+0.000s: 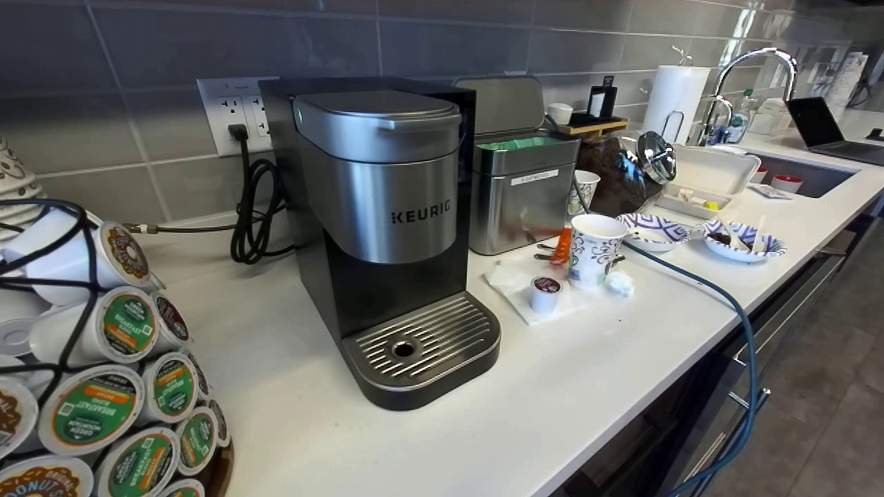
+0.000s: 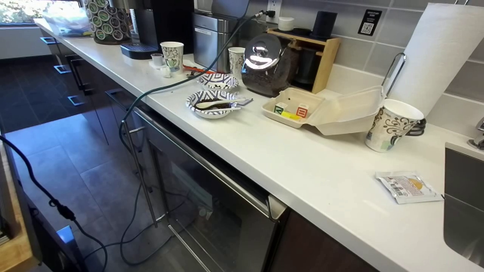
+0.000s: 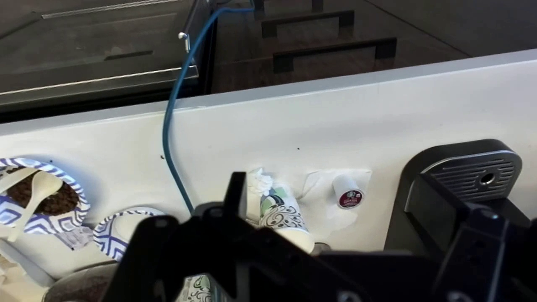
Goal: Use the spoon to scoop up contents from the bowl to right into the bowl to the left
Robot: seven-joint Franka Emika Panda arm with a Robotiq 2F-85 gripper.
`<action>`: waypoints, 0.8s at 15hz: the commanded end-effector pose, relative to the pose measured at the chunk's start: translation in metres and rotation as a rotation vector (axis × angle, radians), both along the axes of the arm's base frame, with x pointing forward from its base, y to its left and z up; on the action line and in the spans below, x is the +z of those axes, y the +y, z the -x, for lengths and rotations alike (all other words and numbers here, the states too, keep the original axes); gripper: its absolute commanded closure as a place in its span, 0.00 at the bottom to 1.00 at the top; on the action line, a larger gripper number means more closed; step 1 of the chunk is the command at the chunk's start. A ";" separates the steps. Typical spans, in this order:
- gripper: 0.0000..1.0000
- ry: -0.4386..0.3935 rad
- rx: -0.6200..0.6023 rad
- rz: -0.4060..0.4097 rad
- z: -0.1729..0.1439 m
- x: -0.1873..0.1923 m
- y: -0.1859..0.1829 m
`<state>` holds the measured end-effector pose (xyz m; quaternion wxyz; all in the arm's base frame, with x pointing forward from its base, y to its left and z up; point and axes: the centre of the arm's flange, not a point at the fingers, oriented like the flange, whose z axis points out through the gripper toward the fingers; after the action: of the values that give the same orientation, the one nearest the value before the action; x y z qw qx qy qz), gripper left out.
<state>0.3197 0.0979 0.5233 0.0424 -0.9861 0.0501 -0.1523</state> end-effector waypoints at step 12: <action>0.00 0.042 0.079 0.010 -0.139 -0.012 -0.079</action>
<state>0.4421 0.0899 0.5052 0.0044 -0.9891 0.0750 -0.1269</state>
